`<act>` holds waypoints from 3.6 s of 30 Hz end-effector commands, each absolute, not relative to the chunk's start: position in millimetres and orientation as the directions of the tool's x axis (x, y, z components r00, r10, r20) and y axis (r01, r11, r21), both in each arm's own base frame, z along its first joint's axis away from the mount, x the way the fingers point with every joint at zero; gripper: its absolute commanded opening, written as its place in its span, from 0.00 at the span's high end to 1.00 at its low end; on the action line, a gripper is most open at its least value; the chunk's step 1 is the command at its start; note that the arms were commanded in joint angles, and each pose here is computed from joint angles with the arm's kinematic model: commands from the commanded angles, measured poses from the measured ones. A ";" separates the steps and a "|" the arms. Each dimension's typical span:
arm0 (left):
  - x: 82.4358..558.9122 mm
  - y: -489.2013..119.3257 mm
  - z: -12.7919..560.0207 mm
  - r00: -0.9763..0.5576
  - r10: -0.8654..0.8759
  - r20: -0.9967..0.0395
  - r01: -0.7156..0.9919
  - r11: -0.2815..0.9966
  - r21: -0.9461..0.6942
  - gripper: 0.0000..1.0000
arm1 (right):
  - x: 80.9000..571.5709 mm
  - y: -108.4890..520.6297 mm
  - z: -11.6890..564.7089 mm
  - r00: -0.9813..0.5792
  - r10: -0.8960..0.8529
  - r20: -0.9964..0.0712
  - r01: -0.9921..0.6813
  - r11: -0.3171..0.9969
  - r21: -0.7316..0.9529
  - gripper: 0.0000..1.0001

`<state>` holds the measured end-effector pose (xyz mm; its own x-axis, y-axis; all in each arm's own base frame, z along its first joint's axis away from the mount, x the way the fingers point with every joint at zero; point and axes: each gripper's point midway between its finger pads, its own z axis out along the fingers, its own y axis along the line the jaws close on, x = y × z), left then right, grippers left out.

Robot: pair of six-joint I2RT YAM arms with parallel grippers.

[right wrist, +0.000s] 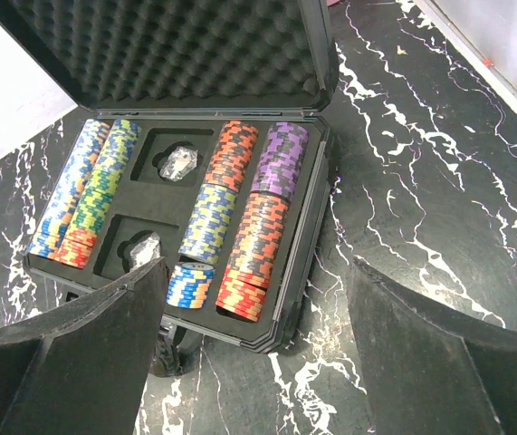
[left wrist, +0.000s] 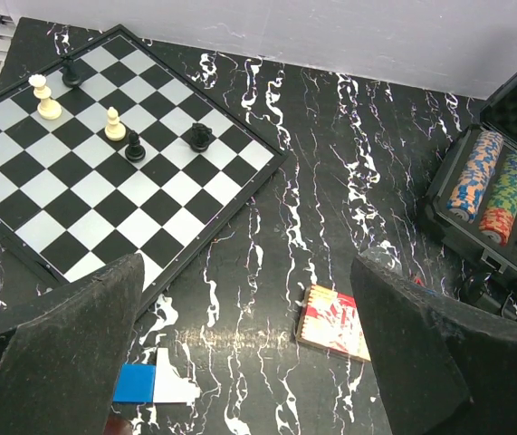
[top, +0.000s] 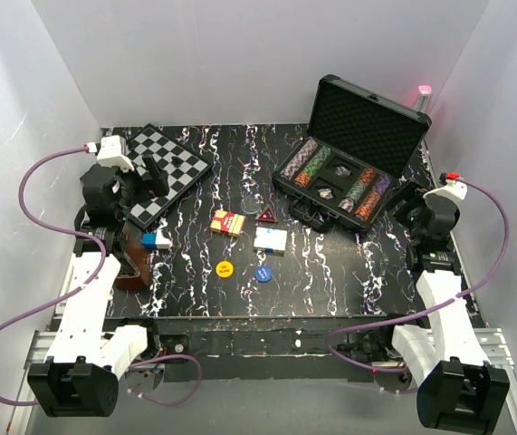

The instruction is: Pack up texas hold em set

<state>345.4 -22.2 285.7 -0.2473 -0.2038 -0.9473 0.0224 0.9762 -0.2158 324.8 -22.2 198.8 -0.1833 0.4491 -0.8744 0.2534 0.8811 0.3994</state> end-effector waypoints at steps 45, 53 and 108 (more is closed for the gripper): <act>350.5 -6.7 280.0 -0.242 -0.105 -0.965 -0.034 0.994 -0.100 0.02 | 193.5 326.6 52.5 -0.813 -0.380 -0.442 -0.467 0.878 0.104 0.36; 350.5 -4.2 280.0 -0.240 -0.102 -0.965 -0.046 0.995 -0.094 0.02 | 189.0 332.1 46.1 -0.814 -0.413 -0.408 -0.479 0.875 0.071 0.35; 349.7 -2.4 278.7 -0.244 -0.093 -0.965 -0.053 0.995 -0.082 0.02 | 190.9 329.1 29.3 -0.829 -0.442 -0.343 -0.465 0.885 -0.017 0.37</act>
<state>353.1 -2.9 269.1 -0.2749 -0.1062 -0.9556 -0.0562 0.9940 -0.0943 188.4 329.7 26.3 -0.8238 -0.4548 -0.3384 -0.4794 0.8775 -0.0123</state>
